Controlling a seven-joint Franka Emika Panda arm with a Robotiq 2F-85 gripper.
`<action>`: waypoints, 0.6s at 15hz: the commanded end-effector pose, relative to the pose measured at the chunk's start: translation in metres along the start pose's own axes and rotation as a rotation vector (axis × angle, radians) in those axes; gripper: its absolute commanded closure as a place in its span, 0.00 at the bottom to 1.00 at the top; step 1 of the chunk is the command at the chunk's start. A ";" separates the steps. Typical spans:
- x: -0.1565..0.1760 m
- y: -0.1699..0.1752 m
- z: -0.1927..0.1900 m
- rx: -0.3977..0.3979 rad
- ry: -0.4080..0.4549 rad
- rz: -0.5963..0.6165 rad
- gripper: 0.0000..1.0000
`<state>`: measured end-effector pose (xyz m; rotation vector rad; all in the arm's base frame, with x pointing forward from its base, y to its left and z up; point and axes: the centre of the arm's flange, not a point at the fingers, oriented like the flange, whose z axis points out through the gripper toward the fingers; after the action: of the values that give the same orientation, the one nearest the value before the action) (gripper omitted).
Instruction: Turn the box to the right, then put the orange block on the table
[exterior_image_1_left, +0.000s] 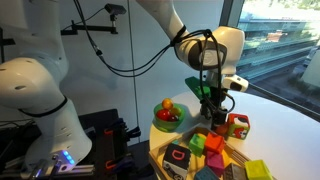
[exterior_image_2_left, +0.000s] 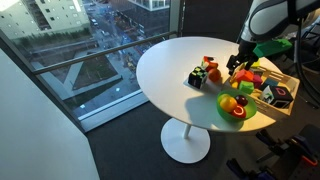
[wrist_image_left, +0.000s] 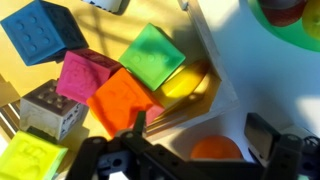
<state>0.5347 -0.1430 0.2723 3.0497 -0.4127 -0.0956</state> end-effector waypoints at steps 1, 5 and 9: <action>-0.009 0.019 -0.007 -0.008 0.016 -0.003 0.00; -0.007 0.037 -0.004 -0.001 0.023 -0.006 0.00; -0.006 0.053 0.002 0.002 0.042 -0.030 0.00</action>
<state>0.5229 -0.1824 0.2733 3.0481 -0.4134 -0.0797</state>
